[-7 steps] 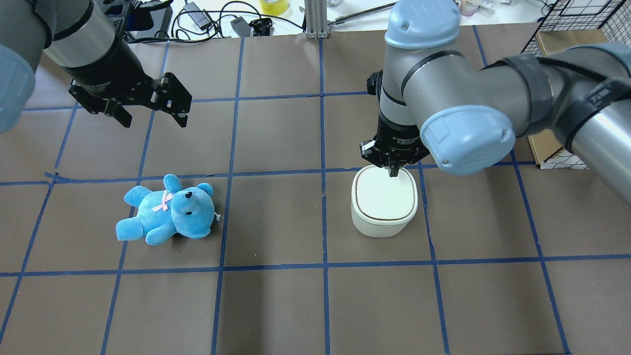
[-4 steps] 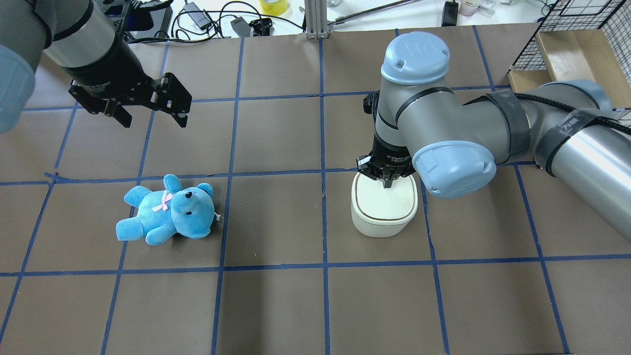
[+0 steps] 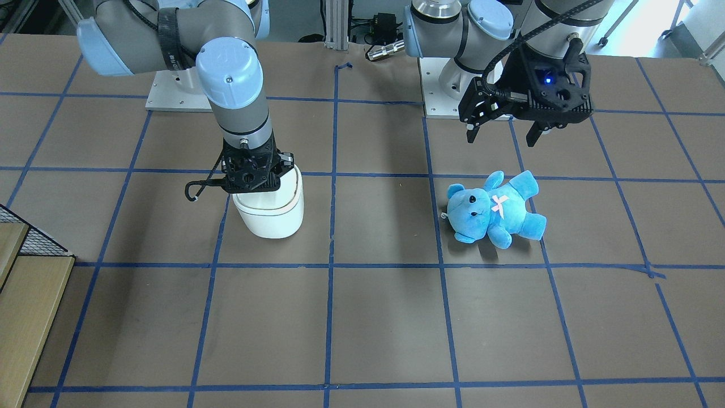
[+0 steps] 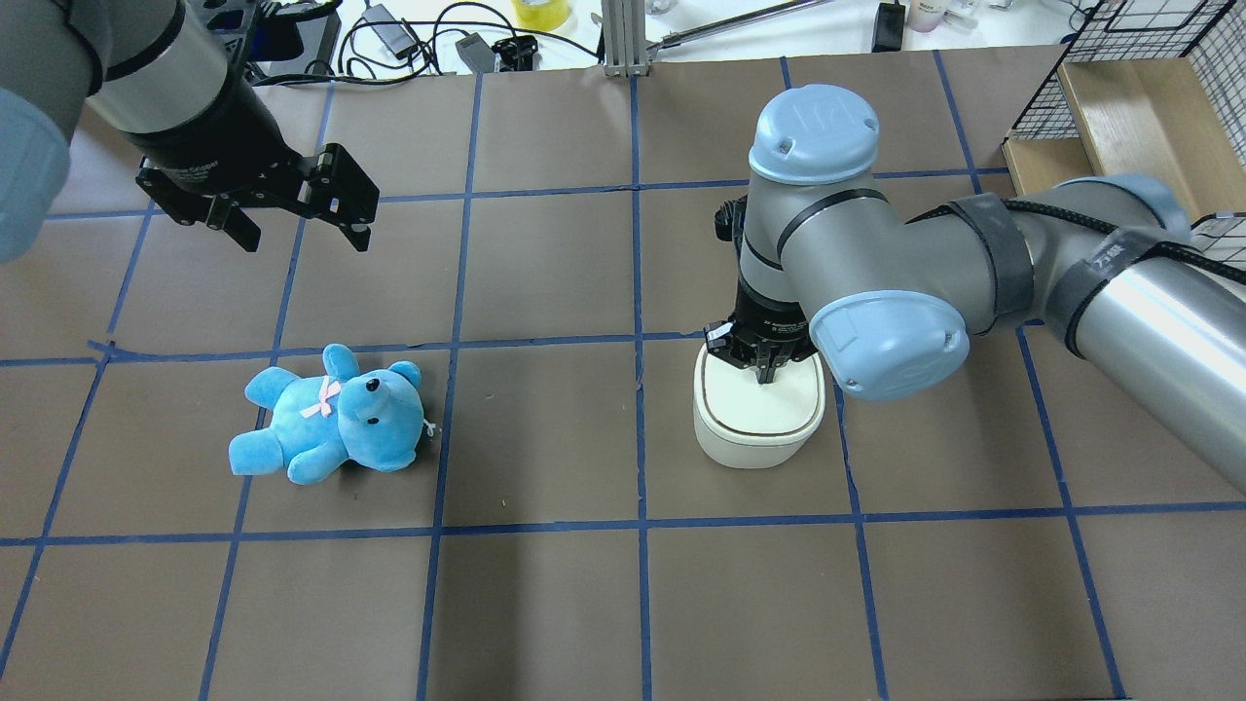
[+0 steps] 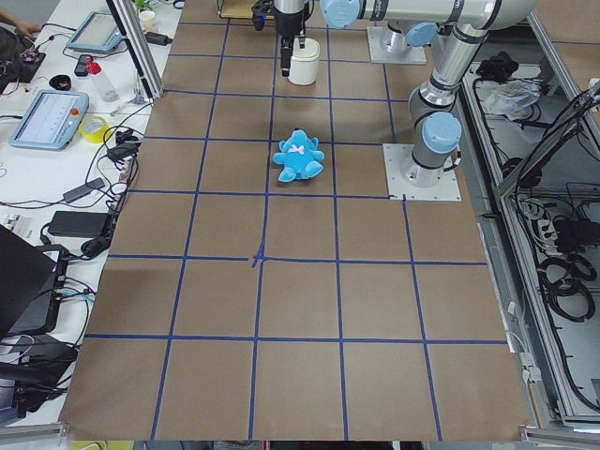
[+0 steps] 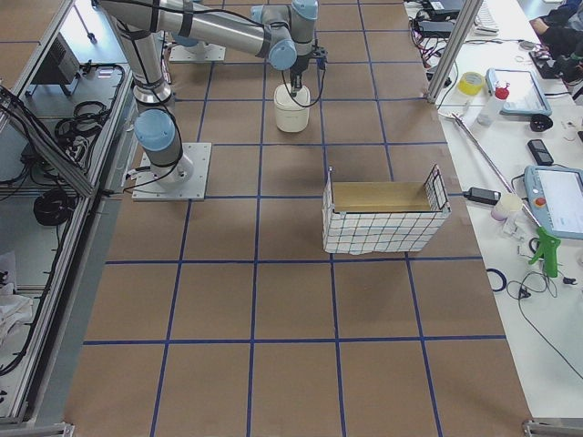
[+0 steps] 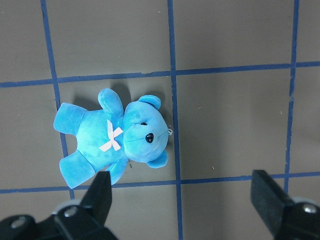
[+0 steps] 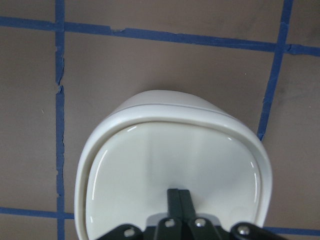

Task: Open trash can with right arm
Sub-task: 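Press down on the lid's near edge with the right gripper, then lift the right gripper away from the opened trash can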

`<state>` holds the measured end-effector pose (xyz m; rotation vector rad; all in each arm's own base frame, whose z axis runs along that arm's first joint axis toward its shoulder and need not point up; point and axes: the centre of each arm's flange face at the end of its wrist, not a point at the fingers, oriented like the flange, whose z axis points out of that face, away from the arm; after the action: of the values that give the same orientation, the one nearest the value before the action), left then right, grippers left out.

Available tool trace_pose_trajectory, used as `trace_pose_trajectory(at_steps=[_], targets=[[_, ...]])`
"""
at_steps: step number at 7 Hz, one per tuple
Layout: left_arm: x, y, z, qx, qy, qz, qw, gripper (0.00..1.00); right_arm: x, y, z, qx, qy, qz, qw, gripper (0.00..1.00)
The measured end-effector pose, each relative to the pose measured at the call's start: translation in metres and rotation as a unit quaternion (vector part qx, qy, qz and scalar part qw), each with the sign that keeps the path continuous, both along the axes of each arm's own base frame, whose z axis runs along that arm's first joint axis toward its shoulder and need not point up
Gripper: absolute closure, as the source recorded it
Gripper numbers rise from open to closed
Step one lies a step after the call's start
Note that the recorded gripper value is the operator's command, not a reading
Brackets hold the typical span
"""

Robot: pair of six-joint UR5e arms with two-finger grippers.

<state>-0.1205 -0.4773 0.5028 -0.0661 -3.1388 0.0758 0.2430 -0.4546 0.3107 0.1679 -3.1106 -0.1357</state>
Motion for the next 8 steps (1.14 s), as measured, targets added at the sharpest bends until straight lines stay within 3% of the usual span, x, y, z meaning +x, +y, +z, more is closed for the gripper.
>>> trace_pose_trajectory(at_steps=[6, 8], targets=[[0.0, 0.0, 0.0, 0.0, 0.0, 0.0, 1.0, 0.0, -0.001, 0.004, -0.007, 0.008, 0.0, 0.002, 1.0, 1.0], [0.0, 0.0, 0.0, 0.0, 0.0, 0.0, 1.0, 0.0, -0.001, 0.002, -0.001, 0.001, 0.0, 0.002, 1.0, 0.0]])
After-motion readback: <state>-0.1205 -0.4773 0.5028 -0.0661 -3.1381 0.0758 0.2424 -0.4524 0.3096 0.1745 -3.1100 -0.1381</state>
